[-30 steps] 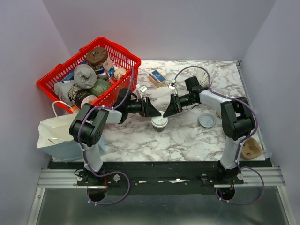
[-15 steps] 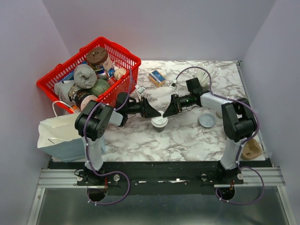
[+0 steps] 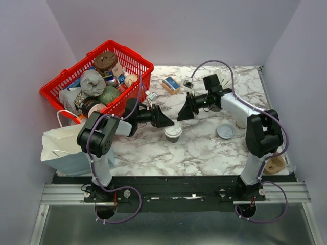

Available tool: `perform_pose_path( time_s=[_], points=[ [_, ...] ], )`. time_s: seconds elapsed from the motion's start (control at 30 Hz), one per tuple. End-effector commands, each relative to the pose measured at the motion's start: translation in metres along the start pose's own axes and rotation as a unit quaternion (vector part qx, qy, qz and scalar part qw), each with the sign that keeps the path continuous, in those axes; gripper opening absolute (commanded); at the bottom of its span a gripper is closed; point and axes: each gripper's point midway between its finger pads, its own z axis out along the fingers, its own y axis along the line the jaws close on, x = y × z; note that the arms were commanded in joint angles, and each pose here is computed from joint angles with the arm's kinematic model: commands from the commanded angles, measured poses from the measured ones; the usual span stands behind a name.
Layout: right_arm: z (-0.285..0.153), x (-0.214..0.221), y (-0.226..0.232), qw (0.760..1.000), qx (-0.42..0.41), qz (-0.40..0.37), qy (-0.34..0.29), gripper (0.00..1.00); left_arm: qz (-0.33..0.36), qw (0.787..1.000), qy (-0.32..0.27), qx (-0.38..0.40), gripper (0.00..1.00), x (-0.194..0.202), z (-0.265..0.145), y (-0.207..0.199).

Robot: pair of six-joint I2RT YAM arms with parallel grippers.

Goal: Pack the takeout coffee

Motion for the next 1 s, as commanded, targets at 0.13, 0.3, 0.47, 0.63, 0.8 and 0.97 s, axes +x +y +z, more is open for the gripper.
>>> perform_pose_path(
  time_s=[0.13, 0.3, 0.47, 0.63, 0.8, 0.97],
  points=[
    [-0.024, -0.014, 0.016, 0.994, 0.017, -0.104, 0.014, 0.82, 0.024, 1.000, -0.014, -0.007, 0.97, -0.018, -0.002, -0.010],
    [-0.029, -0.011, 0.015, 0.988, 0.031, -0.149, 0.028, 0.85, 0.037, 0.999, -0.018, -0.024, 0.99, -0.033, 0.003, -0.001],
    [-0.034, -0.010, 0.022, 0.978, 0.040, -0.203, 0.038, 0.87, 0.054, 0.997, -0.021, -0.044, 0.99, -0.047, 0.006, 0.008],
    [-0.028, -0.006, 0.026, 0.957, 0.049, -0.279, 0.063, 0.87, 0.087, 0.994, -0.022, -0.066, 0.99, -0.066, 0.010, 0.013],
    [-0.021, -0.009, 0.044, 0.931, 0.037, -0.354, 0.085, 0.89, 0.143, 0.983, -0.006, -0.117, 0.99, -0.087, -0.003, 0.002],
    [-0.016, -0.008, 0.045, 0.911, 0.022, -0.394, 0.119, 0.89, 0.227, 0.954, 0.011, -0.193, 0.99, -0.095, -0.044, -0.024]
  ],
)
